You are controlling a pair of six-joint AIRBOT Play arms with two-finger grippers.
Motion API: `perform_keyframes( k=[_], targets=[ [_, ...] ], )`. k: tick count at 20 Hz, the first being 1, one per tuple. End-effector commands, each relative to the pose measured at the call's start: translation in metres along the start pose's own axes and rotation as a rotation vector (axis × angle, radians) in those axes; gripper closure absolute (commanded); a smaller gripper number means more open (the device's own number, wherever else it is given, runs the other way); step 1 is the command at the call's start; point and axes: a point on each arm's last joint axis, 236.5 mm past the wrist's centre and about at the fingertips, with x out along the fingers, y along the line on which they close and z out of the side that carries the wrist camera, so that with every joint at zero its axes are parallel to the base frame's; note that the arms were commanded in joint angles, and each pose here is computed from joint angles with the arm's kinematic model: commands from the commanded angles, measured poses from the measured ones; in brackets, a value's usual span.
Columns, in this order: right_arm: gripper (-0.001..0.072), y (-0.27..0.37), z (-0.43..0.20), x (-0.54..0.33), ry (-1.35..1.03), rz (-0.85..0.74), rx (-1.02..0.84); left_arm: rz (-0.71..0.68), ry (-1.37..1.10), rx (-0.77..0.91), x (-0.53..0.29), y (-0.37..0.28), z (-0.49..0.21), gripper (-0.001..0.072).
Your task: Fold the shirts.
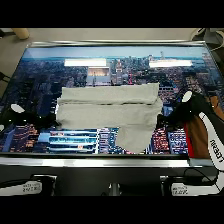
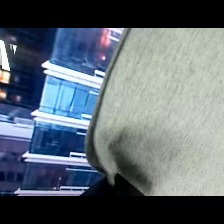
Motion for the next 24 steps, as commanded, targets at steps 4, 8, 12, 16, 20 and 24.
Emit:
perform_keyframes(
  k=[4,8,12,16,20,24],
  targets=[
    [0.0247,0.043,-0.007,0.043,-0.062,0.231,0.069,-0.006,-0.001,0.011,-0.003,-0.003,-0.002,0.0686],
    [0.0684,0.059,-0.012,0.048,-0.061,0.232,0.048,-0.007,-0.006,0.014,-0.005,-0.004,-0.001,0.0687],
    [0.0688,0.076,0.035,-0.034,-0.315,0.195,-0.095,-0.029,-0.155,0.131,-0.051,-0.03,0.038,0.0689],
    [0.0688,0.074,0.138,-0.151,-0.736,0.057,-0.118,-0.059,-0.388,0.156,-0.112,-0.069,0.104,0.0692],
    [0.0687,0.094,0.224,-0.164,-0.848,0.152,-0.082,-0.105,-0.456,0.127,-0.095,-0.096,0.171,0.069],
    [0.0685,0.097,0.264,-0.103,-0.752,0.279,0.045,-0.115,-0.301,0.052,-0.023,-0.097,0.194,0.068]
  ],
)
